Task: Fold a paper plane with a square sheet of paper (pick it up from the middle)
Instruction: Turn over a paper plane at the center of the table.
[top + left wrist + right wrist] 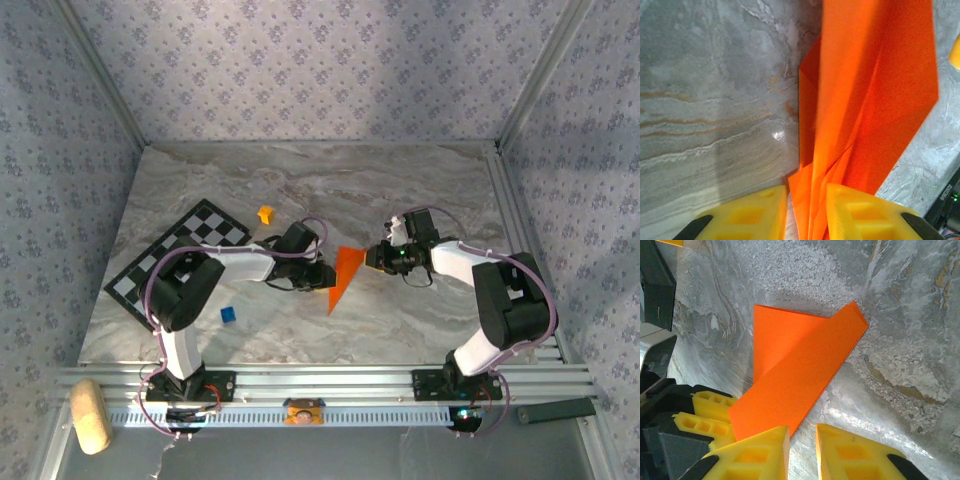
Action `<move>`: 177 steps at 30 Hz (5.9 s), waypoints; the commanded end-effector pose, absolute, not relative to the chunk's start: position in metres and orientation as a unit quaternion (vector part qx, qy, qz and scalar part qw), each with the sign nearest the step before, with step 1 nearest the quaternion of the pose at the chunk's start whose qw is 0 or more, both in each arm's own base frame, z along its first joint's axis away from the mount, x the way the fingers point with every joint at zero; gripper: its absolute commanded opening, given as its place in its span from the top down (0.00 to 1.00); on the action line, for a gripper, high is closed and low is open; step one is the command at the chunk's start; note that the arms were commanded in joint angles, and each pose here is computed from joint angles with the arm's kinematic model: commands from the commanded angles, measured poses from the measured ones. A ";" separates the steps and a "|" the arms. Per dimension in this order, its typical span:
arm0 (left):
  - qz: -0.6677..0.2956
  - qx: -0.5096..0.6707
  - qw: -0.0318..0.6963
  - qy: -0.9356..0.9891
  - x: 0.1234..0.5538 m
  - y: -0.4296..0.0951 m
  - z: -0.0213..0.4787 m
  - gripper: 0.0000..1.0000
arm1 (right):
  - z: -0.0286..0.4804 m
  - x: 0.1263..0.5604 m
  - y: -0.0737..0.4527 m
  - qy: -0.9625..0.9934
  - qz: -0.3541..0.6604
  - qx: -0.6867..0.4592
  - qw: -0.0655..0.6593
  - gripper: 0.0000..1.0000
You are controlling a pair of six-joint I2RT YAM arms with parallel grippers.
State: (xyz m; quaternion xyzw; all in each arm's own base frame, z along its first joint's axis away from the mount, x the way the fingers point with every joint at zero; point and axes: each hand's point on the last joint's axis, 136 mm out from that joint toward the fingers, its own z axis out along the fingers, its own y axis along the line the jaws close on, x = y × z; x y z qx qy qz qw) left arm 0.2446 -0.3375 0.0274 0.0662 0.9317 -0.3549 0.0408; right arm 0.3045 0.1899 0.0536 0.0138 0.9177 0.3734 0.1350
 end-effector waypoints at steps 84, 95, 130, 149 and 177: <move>-0.112 0.101 0.120 0.981 0.262 -0.308 0.039 0.88 | 0.052 0.305 0.185 0.922 0.359 0.040 0.140 0.76; -0.108 0.113 0.114 0.981 0.260 -0.314 0.034 0.88 | 0.050 0.305 0.185 0.923 0.357 0.042 0.138 0.76; -0.027 0.108 0.099 0.989 0.254 -0.301 0.005 0.83 | 0.050 0.304 0.180 0.924 0.353 0.043 0.142 0.76; 0.036 0.034 0.111 0.993 0.264 -0.294 -0.008 0.66 | 0.090 0.308 0.160 0.918 0.344 0.043 0.193 0.75; -0.019 -0.019 0.154 0.988 0.281 -0.312 0.044 0.61 | 0.108 0.312 0.148 0.915 0.335 0.054 0.220 0.74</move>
